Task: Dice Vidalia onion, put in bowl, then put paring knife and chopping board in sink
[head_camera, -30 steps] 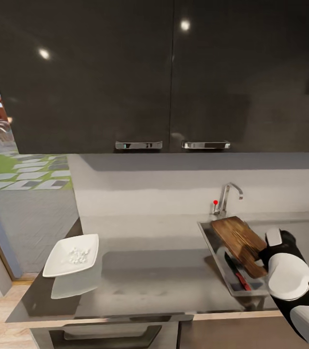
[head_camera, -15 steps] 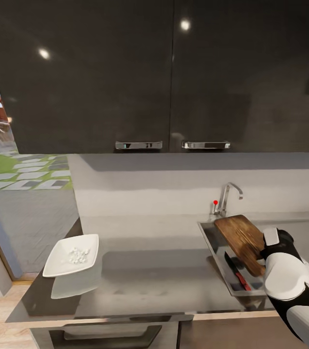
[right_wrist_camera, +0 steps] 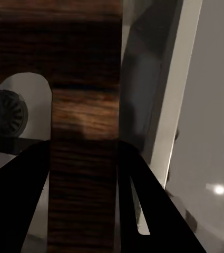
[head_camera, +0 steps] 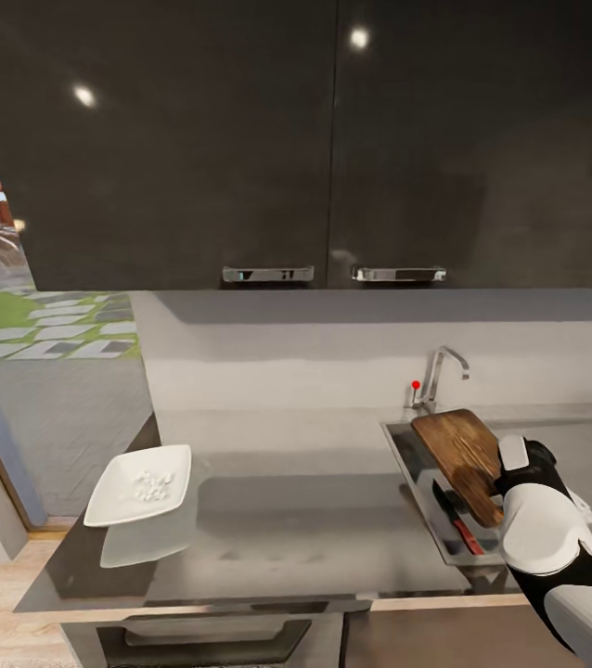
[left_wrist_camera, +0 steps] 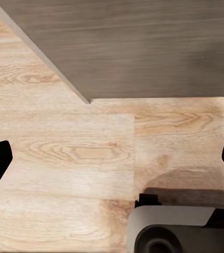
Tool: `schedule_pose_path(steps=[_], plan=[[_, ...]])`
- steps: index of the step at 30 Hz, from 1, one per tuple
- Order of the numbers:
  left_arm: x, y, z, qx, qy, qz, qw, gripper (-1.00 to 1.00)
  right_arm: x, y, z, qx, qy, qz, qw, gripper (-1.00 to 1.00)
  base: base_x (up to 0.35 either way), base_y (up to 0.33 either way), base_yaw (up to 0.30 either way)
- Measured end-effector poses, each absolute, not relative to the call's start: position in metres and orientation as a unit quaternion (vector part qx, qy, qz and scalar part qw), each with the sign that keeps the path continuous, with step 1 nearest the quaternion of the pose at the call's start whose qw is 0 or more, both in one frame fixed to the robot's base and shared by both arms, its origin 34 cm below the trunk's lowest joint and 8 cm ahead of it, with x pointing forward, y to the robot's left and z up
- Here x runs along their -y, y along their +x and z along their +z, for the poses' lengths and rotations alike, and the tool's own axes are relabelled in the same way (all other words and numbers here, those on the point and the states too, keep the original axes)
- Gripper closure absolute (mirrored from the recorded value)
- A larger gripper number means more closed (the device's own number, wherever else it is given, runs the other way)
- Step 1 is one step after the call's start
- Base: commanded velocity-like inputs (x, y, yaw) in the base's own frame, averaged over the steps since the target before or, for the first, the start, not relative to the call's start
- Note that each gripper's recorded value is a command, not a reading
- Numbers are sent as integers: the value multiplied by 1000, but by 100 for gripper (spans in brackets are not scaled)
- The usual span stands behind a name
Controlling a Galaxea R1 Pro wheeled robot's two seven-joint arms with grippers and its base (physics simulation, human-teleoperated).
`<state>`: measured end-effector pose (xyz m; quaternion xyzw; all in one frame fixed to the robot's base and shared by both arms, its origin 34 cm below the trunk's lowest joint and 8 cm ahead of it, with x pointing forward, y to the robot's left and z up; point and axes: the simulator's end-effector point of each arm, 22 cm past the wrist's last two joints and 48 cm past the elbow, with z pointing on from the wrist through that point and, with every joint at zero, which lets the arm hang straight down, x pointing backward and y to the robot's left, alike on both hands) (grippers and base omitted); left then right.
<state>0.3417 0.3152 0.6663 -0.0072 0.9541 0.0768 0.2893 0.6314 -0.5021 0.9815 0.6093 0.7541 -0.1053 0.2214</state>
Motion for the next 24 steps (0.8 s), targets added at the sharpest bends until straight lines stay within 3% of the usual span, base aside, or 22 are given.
schedule_pose_path(steps=[8,16,24], plan=[[-313,338,664,-956,-7,76,284,-100,508,621,977,-740,624,-132,213,100,13,-6,91],[-315,334,661,-958,-7,78,277,-100,500,623,971,-729,634,-141,216,100,154,-40,68],[-314,294,641,-981,-4,77,179,-100,503,622,971,-726,637,-142,217,100,19,-5,3]])
